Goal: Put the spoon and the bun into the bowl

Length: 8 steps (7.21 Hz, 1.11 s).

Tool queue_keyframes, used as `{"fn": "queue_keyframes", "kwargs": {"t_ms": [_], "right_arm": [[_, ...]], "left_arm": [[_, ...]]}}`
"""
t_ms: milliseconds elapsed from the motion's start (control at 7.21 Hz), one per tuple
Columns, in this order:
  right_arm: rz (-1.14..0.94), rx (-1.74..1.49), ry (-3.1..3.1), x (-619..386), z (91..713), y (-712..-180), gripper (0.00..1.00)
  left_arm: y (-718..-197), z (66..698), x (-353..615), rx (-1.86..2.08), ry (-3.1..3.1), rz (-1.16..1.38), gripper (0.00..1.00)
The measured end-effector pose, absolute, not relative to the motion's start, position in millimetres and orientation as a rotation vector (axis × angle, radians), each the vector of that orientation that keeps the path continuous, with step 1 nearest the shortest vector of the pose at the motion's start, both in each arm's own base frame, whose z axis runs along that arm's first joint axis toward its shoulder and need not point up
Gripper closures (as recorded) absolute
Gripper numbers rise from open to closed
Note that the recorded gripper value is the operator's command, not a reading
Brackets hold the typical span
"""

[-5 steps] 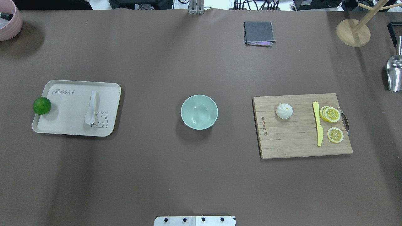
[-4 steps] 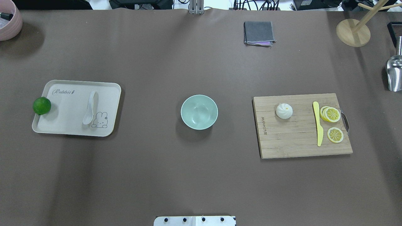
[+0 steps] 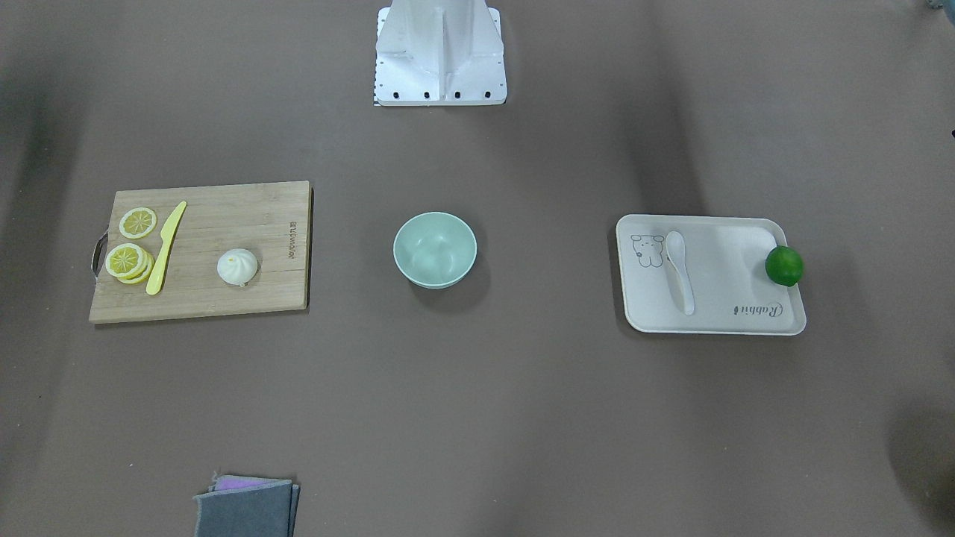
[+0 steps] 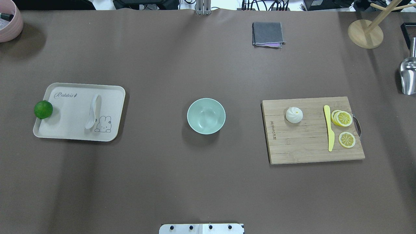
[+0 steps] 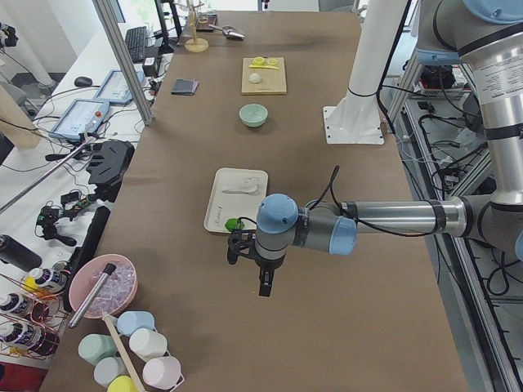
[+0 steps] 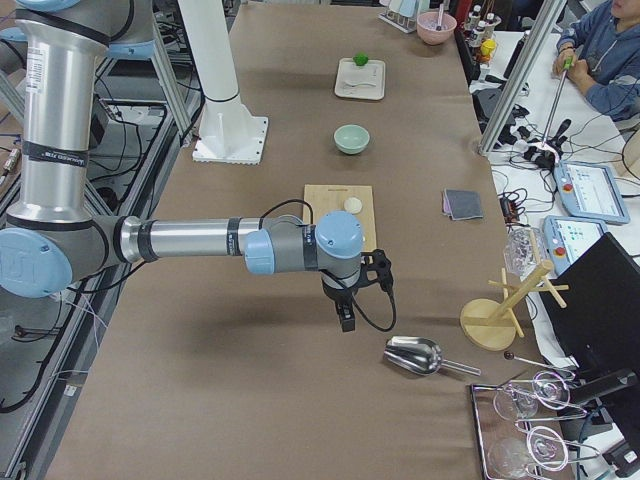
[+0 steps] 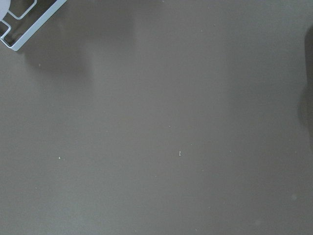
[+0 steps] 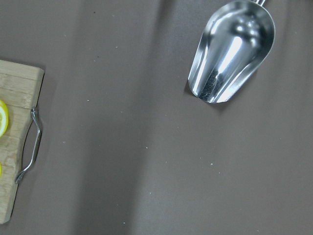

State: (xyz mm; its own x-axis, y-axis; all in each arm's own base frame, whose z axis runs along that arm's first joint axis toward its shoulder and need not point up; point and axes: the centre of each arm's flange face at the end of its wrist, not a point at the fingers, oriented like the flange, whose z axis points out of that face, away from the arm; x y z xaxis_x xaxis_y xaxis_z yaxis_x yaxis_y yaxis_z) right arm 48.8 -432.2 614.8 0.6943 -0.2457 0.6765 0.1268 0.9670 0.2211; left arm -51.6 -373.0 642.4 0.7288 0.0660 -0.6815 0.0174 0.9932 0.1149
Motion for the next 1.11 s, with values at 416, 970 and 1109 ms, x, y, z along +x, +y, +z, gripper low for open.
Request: {"fn": "queue_keyframes", "kwargs": {"t_ms": [416, 970, 1109], "right_arm": [[-0.196, 0.141, -0.840, 44.8, 619.5, -425.2, 0.00], [-0.197, 0.143, -0.848, 44.3, 619.3, -424.7, 0.00], [-0.197, 0.143, -0.846, 44.5, 619.4, -424.7, 0.00]], "left_arm": [[-373.9, 640.9, -50.1, 0.127, 0.772, 0.029, 0.02], [-375.1, 640.1, -47.2, 0.138, 0.816, 0.039, 0.02], [-374.9, 640.8, -47.1, 0.139, 0.816, 0.039, 0.02]]}}
